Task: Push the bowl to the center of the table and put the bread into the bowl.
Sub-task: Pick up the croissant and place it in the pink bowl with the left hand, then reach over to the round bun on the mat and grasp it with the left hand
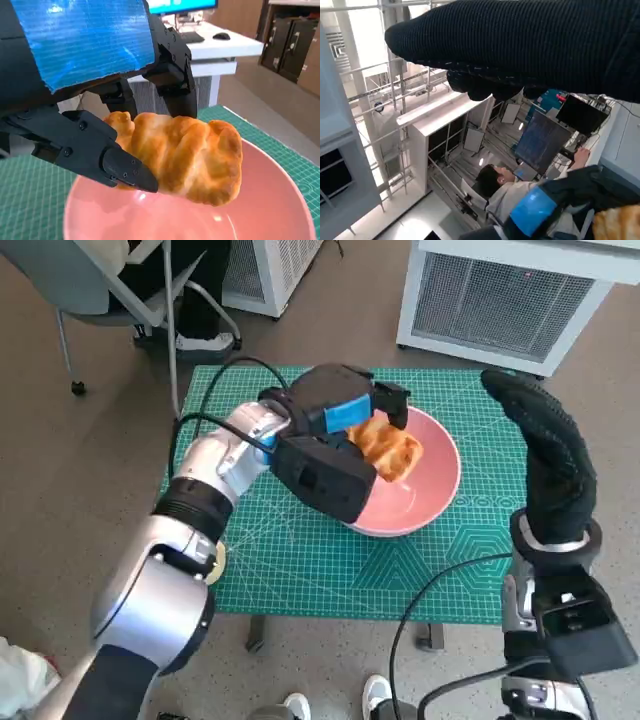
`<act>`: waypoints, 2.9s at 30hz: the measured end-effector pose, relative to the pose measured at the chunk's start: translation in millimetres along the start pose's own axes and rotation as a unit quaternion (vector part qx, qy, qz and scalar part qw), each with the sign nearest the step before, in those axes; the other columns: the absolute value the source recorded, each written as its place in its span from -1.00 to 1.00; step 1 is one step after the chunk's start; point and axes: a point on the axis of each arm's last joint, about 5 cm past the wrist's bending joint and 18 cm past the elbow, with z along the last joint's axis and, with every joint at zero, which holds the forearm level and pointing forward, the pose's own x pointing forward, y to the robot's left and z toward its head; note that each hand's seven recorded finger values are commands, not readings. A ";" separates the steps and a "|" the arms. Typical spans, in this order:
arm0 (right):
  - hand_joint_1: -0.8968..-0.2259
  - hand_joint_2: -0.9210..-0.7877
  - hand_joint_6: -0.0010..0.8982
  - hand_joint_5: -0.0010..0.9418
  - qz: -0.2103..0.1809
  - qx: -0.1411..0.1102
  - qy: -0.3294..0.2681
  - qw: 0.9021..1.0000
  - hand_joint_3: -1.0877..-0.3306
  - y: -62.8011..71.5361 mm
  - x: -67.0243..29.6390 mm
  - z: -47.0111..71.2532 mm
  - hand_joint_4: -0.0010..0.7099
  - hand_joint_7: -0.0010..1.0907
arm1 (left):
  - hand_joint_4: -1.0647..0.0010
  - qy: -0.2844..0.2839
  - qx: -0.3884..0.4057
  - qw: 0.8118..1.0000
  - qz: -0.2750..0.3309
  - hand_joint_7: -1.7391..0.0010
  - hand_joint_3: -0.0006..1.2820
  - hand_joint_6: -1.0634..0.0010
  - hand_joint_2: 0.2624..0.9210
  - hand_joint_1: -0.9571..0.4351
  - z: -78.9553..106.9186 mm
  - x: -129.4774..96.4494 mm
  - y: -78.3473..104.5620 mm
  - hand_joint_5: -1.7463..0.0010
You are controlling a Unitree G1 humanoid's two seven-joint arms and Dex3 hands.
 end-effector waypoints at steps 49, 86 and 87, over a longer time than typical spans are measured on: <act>-0.03 -1.00 -1.00 -0.99 0.002 0.015 -0.008 1.000 -0.24 6.1 -2.6 6.9 -0.25 0.24 | 0.23 0.075 0.014 0.996 0.049 0.96 -1.00 0.10 0.76 0.05 -92.1 -206.8 1.1 1.00; -0.05 -1.00 -1.00 -0.99 0.026 0.033 -0.005 0.999 -0.26 3.7 -1.0 4.1 -0.25 0.22 | 0.46 0.148 -0.109 0.977 -0.108 1.00 -1.00 0.39 0.69 0.10 -86.7 -208.3 -77.1 1.00; -0.05 -1.00 -1.00 -0.99 0.027 0.032 -0.005 0.999 -0.26 3.3 -1.0 4.1 -0.25 0.22 | 0.47 0.153 -0.113 0.975 -0.116 1.00 -0.99 0.40 0.70 0.12 -86.4 -207.2 -77.6 1.00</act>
